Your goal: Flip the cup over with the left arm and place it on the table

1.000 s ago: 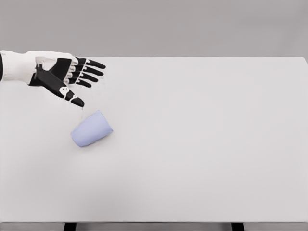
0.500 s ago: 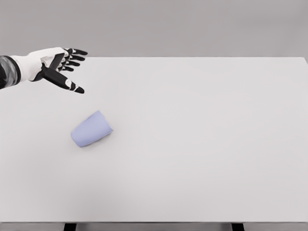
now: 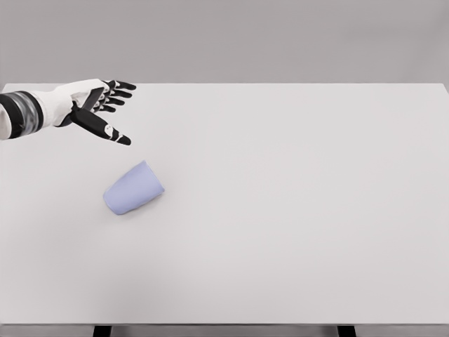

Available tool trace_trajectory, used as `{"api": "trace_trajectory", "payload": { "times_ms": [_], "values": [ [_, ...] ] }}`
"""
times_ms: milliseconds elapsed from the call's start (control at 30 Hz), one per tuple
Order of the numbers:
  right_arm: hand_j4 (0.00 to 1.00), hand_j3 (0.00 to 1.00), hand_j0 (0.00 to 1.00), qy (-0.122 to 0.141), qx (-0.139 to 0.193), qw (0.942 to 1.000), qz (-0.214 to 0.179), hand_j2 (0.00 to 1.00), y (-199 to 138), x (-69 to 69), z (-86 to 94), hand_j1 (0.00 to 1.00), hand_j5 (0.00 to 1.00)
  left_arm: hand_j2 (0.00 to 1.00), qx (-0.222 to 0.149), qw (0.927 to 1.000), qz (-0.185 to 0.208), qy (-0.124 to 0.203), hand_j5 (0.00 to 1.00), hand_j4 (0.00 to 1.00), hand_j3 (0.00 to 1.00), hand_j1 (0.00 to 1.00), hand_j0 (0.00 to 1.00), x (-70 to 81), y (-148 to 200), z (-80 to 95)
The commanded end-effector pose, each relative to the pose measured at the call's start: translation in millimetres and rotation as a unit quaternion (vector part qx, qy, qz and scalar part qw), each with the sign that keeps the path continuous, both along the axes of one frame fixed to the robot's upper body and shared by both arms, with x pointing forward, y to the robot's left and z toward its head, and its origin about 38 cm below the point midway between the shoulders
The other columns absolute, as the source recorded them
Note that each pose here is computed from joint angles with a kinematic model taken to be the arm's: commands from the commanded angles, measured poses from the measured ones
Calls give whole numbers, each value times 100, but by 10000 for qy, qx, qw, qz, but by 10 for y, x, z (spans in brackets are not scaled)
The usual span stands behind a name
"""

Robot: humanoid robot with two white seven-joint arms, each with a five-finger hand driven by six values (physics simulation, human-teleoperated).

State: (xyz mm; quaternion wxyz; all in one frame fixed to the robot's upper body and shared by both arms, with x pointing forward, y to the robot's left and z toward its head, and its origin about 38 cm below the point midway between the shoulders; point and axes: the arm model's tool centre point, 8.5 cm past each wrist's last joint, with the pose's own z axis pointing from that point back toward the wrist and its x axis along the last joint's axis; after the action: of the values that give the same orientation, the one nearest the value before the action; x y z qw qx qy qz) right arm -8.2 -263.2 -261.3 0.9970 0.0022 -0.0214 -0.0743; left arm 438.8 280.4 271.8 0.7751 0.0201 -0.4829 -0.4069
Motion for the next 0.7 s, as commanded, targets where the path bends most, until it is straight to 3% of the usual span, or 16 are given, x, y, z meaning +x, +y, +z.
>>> {"api": "trace_trajectory", "payload": {
  "times_ms": [0,300,667],
  "values": [
    [100,100,100,-1,0,10000,-6,100,0,0,0,100,100,100,16,10000,27,-22,100,100,100,100,100,2,20,8],
    [100,100,100,0,1,10000,1,100,0,0,0,100,100,100,71,9994,53,337,100,100,100,100,100,-101,38,-352],
    [100,100,100,0,1,10000,1,100,0,0,0,100,100,100,-63,9984,-108,552,100,100,100,100,100,-138,-118,-499]
  ]
}}
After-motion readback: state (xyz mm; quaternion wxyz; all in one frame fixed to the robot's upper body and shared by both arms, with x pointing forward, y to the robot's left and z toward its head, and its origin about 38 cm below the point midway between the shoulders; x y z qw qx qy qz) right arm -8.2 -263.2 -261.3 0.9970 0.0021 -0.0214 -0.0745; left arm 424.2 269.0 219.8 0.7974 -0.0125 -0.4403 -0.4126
